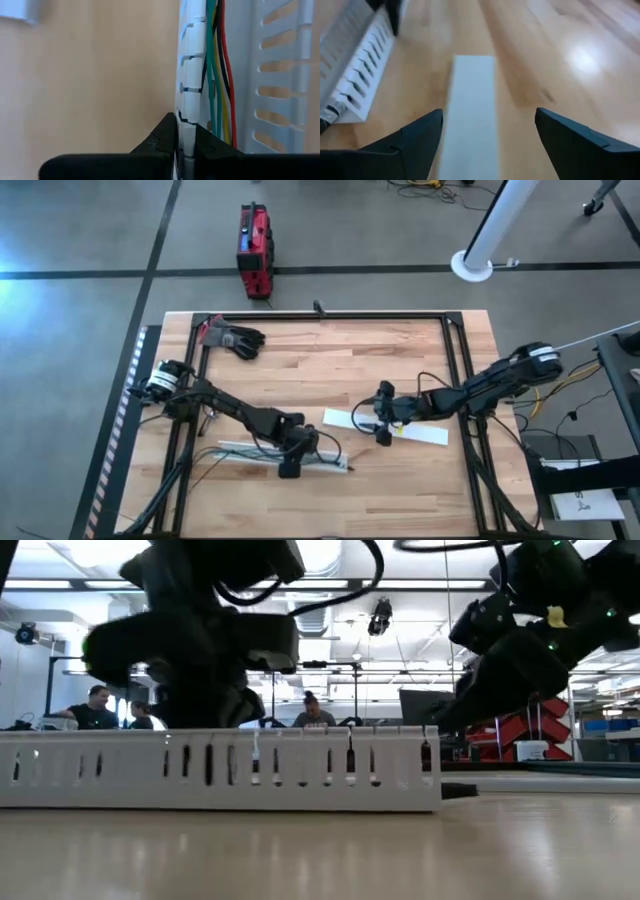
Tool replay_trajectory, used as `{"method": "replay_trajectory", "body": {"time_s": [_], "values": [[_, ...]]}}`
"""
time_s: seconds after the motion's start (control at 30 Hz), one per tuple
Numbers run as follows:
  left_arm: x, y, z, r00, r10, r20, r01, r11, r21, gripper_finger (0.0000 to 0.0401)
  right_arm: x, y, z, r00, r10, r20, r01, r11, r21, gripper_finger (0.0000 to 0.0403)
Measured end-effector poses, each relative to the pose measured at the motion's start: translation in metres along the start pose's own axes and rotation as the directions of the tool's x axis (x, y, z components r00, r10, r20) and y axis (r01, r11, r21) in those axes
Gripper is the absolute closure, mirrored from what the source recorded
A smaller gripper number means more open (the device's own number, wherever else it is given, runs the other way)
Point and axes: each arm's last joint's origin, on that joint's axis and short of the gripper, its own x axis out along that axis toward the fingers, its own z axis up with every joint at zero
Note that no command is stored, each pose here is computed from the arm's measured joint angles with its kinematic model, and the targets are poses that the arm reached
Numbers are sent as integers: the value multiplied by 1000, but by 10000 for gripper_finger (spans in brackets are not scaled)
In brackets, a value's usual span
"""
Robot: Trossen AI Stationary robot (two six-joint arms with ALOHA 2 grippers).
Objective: Ziptie cables
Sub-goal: Close the white cable duct using the white cable duct cover
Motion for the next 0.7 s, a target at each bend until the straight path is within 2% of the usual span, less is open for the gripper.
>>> {"method": "replay_trajectory", "body": {"time_s": [0.2, 0.4, 0.57, 0.7], "values": [[0, -14, 0, 999, -27, 40, 26, 999, 29, 399, 29, 5, -16, 999, 17, 38, -17, 1000, -14, 100], [0, -18, 0, 998, -34, 49, 34, 999, -6, 397, 49, 1, -26, 979, 20, 204, -14, 999, -33, 107], [0, -21, -1, 998, -39, 51, 39, 999, -8, 396, 65, -2, -43, 987, 73, 143, -71, 997, -19, 103], [0, -21, 2, 996, -38, 76, 39, 999, -9, 399, 71, -1, -48, 982, 76, 175, -75, 997, -8, 94]]}}
